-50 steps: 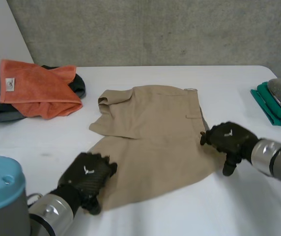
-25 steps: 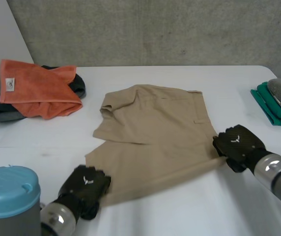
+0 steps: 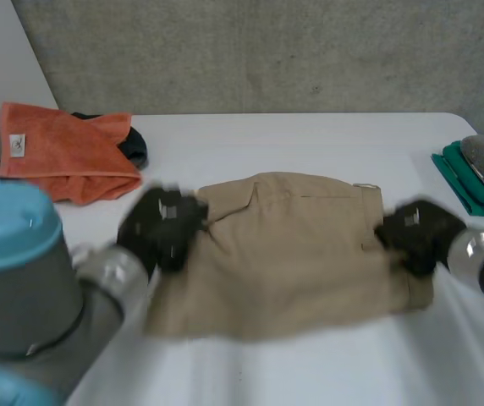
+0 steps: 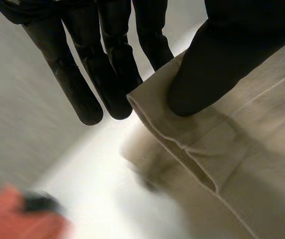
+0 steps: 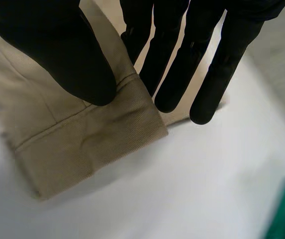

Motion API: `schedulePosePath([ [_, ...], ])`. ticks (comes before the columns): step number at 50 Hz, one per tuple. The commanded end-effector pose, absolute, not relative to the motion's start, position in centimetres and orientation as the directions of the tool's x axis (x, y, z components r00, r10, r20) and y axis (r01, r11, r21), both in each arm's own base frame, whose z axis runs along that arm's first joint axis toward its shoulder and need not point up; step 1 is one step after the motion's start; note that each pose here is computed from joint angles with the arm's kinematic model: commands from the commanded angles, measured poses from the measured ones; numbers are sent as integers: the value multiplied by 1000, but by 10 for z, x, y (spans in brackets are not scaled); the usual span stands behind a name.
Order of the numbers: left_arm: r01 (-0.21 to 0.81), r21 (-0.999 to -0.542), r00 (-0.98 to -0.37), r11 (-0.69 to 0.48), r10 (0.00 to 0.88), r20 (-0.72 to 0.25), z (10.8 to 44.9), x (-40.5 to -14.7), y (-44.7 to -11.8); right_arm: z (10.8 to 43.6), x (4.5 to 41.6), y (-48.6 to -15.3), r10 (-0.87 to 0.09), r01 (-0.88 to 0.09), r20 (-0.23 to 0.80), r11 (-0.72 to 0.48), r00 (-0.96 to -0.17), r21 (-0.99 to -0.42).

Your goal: Fold the laundry.

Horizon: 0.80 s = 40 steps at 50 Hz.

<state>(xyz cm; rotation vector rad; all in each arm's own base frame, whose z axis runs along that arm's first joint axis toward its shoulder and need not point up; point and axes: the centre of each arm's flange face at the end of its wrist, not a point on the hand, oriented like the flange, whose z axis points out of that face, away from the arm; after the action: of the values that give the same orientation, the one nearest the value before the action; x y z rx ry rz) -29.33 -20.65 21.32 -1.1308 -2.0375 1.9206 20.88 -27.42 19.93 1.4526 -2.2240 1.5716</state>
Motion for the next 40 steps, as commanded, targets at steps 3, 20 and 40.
schedulePosePath([
  [3, 137, -769, -898, -624, 249, -362, 352, -314, -295, 339, 259, -344, -246, -393, 530, -441, -812, -807],
  [20, 60, -768, -941, -638, 220, -256, 353, -302, -324, 344, 276, -388, -197, -253, 423, -559, -885, -790],
  [40, 489, -868, -705, 88, 626, -334, 157, -280, -214, 140, 265, -330, -635, -698, 487, 116, -600, -707],
])
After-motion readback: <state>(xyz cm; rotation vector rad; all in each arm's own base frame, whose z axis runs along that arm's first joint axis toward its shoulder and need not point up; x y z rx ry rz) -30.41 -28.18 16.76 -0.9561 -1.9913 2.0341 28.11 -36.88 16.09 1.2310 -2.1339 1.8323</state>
